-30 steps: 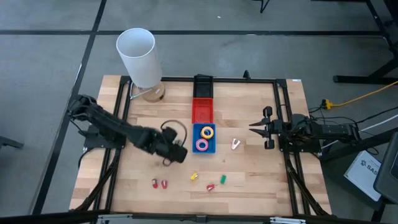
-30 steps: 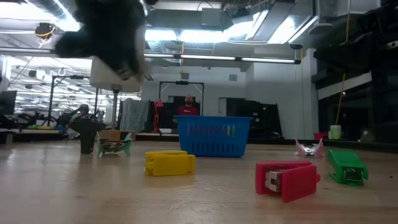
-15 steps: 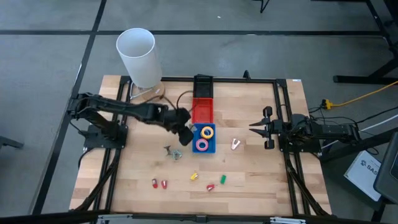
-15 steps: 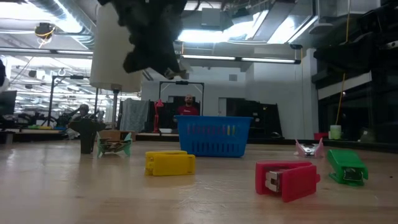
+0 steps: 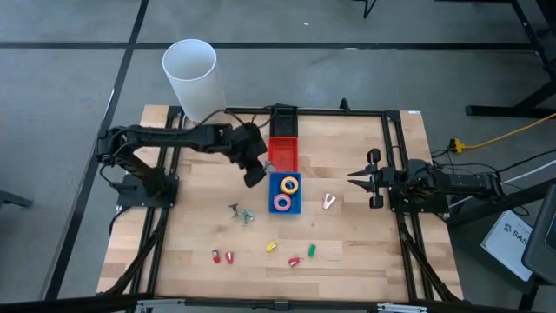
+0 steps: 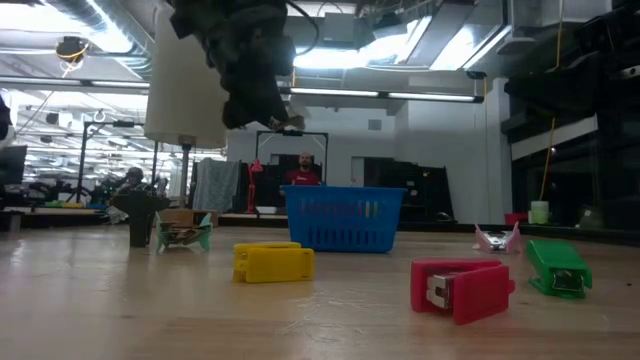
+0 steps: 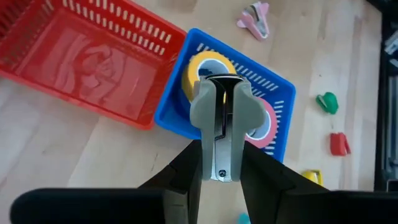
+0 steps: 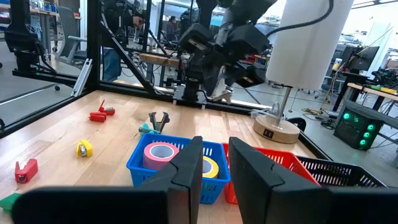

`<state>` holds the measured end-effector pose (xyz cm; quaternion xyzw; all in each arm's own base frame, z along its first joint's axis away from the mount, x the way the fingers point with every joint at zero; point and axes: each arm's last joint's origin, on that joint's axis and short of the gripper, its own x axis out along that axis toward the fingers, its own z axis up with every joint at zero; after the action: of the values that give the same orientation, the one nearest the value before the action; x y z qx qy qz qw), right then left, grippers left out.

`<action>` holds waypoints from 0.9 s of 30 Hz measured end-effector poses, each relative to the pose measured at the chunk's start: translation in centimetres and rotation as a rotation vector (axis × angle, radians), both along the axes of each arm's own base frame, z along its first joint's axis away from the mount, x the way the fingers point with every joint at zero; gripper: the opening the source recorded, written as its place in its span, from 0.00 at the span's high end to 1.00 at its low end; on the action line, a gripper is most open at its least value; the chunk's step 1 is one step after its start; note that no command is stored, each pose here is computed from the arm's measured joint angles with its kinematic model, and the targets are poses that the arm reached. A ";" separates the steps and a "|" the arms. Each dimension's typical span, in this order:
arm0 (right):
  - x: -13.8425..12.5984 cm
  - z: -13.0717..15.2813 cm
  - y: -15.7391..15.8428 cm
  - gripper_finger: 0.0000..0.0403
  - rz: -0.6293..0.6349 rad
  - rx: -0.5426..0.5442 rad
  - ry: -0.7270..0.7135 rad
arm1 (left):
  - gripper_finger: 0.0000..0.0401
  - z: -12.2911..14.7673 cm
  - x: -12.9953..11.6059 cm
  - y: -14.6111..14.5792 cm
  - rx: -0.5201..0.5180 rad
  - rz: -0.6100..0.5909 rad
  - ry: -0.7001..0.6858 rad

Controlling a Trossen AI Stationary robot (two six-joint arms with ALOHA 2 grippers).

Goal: Pick and place Stapler, Stapler remover, tape
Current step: Put the gray staple remover into the red bin

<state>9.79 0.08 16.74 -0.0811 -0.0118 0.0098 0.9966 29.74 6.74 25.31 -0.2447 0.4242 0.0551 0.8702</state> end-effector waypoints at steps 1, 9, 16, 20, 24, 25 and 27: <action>0.0 0.0 0.0 0.80 0.000 0.000 0.000 | 0.79 0.0 0.0 0.2 0.007 -0.005 -0.002; 0.0 0.0 0.0 0.80 0.000 0.000 0.000 | 0.79 0.0 -0.4 1.4 0.040 -0.004 -0.006; 0.0 0.0 0.0 0.80 0.000 0.000 0.000 | 0.79 0.0 -0.8 3.0 0.035 0.057 -0.004; 0.0 0.0 0.0 0.80 0.000 0.000 0.001 | 0.79 0.5 -1.0 3.9 0.035 0.092 -0.009; 0.0 0.0 0.0 0.80 0.000 0.000 0.000 | 0.79 1.8 -0.9 4.6 0.059 0.099 -0.034; 0.0 0.0 0.0 0.80 0.000 0.000 0.000 | 0.79 2.1 -0.9 4.7 0.067 0.098 -0.043; 0.0 0.0 0.0 0.80 0.000 0.000 0.000 | 0.79 2.8 -0.8 5.0 0.079 0.100 -0.060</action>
<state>9.79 0.08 16.75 -0.0812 -0.0119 0.0097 0.9966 28.92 11.77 28.15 -0.2323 0.3825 0.1077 0.8878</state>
